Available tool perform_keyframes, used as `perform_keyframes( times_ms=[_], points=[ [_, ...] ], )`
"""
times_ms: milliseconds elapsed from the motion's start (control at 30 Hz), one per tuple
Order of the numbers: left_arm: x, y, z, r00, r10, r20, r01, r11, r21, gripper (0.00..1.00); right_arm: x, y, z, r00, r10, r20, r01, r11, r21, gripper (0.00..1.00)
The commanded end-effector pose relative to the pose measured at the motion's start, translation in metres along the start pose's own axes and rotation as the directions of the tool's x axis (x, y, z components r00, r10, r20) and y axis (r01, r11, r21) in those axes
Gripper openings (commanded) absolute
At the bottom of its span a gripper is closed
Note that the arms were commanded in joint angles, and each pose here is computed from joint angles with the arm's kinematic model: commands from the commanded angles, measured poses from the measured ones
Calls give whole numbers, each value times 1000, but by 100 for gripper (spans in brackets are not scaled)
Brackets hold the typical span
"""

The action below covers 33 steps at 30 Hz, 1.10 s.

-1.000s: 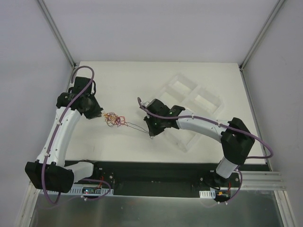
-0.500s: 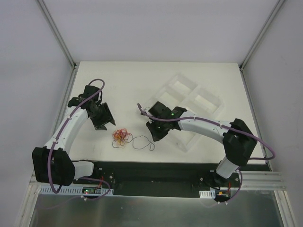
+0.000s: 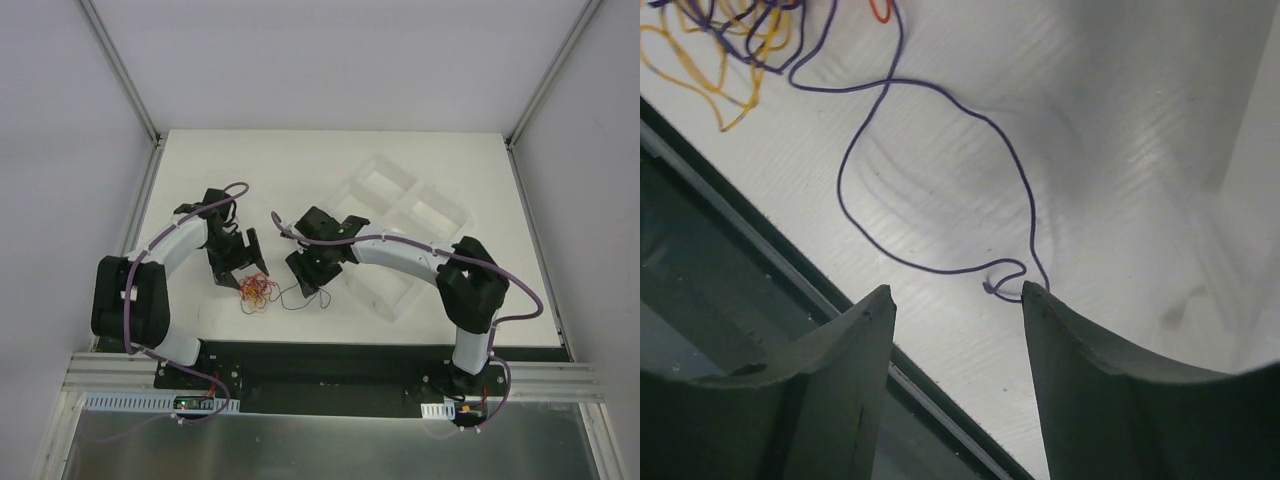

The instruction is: Untangle the cables

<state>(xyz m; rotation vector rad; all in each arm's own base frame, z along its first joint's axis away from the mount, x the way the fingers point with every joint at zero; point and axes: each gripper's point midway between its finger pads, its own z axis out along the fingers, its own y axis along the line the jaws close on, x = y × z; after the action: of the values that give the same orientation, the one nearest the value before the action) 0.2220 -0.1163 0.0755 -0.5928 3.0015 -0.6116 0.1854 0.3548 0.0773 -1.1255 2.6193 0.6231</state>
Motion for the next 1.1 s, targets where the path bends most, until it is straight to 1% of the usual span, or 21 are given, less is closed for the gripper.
perform_keyframes(
  times_ms=[0,100,233,400,433,500,567,600,633,667,700,733,767,833,900,933,1000,1067],
  points=[
    [9,-8,16,995,85,-53,-86,996,-9,80,-14,-18,2,1000,-15,1,14,994,112,56],
    [11,-9,24,994,94,-53,-95,995,-30,80,-26,-26,8,999,-33,17,30,987,160,56],
    [14,-3,31,995,86,-58,-89,995,-44,77,-25,-36,17,998,-64,-20,67,978,199,56],
    [20,2,30,994,92,-53,-94,995,-41,77,-22,-48,31,995,-90,-51,99,967,234,55],
    [22,2,29,995,90,-52,-92,995,-38,77,-21,-55,33,994,-91,-54,102,958,266,55],
    [25,3,30,995,80,-53,-81,996,-34,80,-20,-56,38,994,-92,-60,105,960,260,55],
    [29,6,32,997,58,-56,-60,997,-40,84,-18,-56,41,994,-90,-62,103,962,251,52],
    [31,9,34,997,41,-62,-45,998,-49,85,-17,-55,41,994,-89,-59,101,963,251,48],
    [32,11,35,997,30,-69,-34,998,-55,85,-17,-55,40,995,-88,-52,98,963,250,40],
    [32,12,38,997,22,-74,-26,998,-63,85,-17,-54,39,995,-91,-45,100,963,249,31],
    [31,14,41,997,13,-78,-19,997,-75,83,-19,-53,36,996,-88,-33,94,963,254,18],
    [30,17,44,997,7,-81,-15,996,-93,81,-21,-53,29,996,-89,-17,90,960,265,5],
    [29,20,46,997,0,-83,-9,994,-110,79,-22,-52,21,996,-86,-1,83,956,283,0],
    [24,25,51,997,-15,-79,3,989,-149,74,-29,-48,-6,995,-81,64,57,950,307,1],
    [16,34,51,997,-45,-60,32,979,-200,68,-37,-39,-45,983,-64,170,9,950,311,0],
    [14,36,51,996,-64,-57,51,978,-204,64,-39,-37,-65,975,-49,216,-23,948,318,0],
    [8,41,50,994,-98,-40,87,974,-210,56,-46,-29,-112,944,-45,326,-65,946,317,0],
    [0,42,47,995,-102,-17,96,973,-210,49,-58,-23,-170,889,-59,455,-103,941,322,0]
  ],
)
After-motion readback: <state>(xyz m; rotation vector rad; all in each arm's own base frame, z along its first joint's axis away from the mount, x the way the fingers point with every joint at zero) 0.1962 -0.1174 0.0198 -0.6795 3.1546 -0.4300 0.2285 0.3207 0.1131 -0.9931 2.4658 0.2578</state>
